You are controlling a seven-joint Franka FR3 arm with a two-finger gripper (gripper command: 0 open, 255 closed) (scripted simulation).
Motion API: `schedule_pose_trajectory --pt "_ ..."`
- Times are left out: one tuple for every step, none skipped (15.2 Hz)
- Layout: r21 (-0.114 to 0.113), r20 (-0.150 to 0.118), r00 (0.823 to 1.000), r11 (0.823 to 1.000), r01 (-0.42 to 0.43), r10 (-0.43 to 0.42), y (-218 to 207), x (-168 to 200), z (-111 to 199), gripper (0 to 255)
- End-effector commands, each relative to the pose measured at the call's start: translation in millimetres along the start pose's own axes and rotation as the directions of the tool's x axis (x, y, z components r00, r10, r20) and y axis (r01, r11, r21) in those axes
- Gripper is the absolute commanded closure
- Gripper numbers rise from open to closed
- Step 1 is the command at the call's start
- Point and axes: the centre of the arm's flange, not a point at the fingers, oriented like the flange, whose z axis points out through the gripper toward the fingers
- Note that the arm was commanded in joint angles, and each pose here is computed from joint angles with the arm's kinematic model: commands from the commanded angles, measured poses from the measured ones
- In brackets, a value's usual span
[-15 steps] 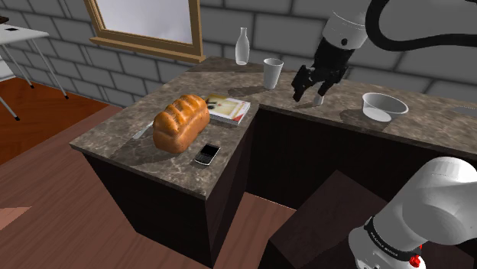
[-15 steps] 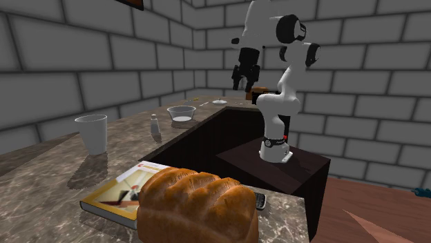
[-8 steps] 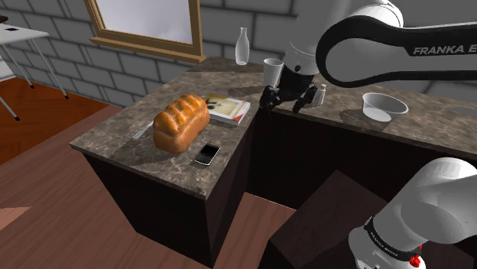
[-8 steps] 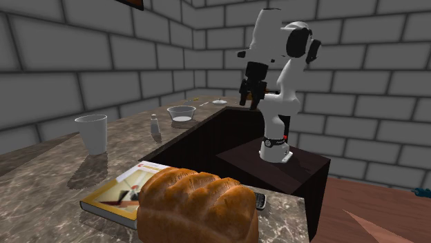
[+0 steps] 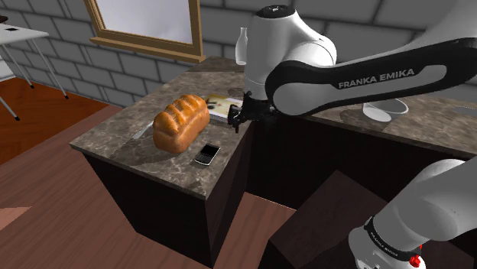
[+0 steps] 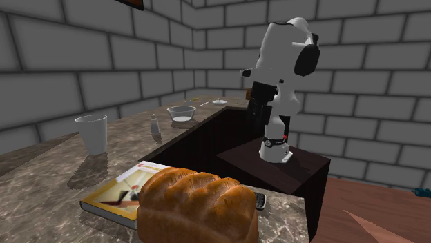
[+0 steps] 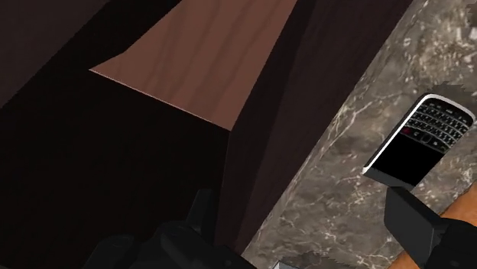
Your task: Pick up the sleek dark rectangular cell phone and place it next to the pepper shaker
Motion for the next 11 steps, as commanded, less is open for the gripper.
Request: schedule_pose_trajectory --pt "-0.009 0.002 0.999 0.999 -0.048 0.048 -22.9 -0.3 16.4 0" --pt "-0.014 0.002 0.998 0.998 -0.069 0.069 -34.2 0.1 24.4 0" --pt "-0.02 0.002 0.996 0.996 -0.09 0.091 -45.5 0.7 32.5 0" --pt "-0.025 0.002 0.994 0.993 -0.112 0.112 -56.7 1.6 40.6 0" --pt "-0.03 0.002 0.991 0.991 -0.133 0.133 -67.8 2.8 48.7 0" --pt "-0.035 0.002 0.988 0.987 -0.154 0.155 -78.9 4.1 57.0 0" --pt "-0.041 0.001 0.984 0.984 -0.176 0.176 -89.9 5.7 65.2 0" --pt "-0.046 0.001 0.98 0.979 -0.197 0.197 -100.8 7.5 73.6 0" --pt "-0.051 0.0 0.976 0.975 -0.218 0.218 -111.6 9.6 82.0 0" --pt "-0.056 0.0 0.971 0.97 -0.239 0.239 -122.4 11.9 90.4 0" --pt "-0.062 -0.001 0.966 0.964 -0.259 0.26 -133.0 14.4 99.0 0"
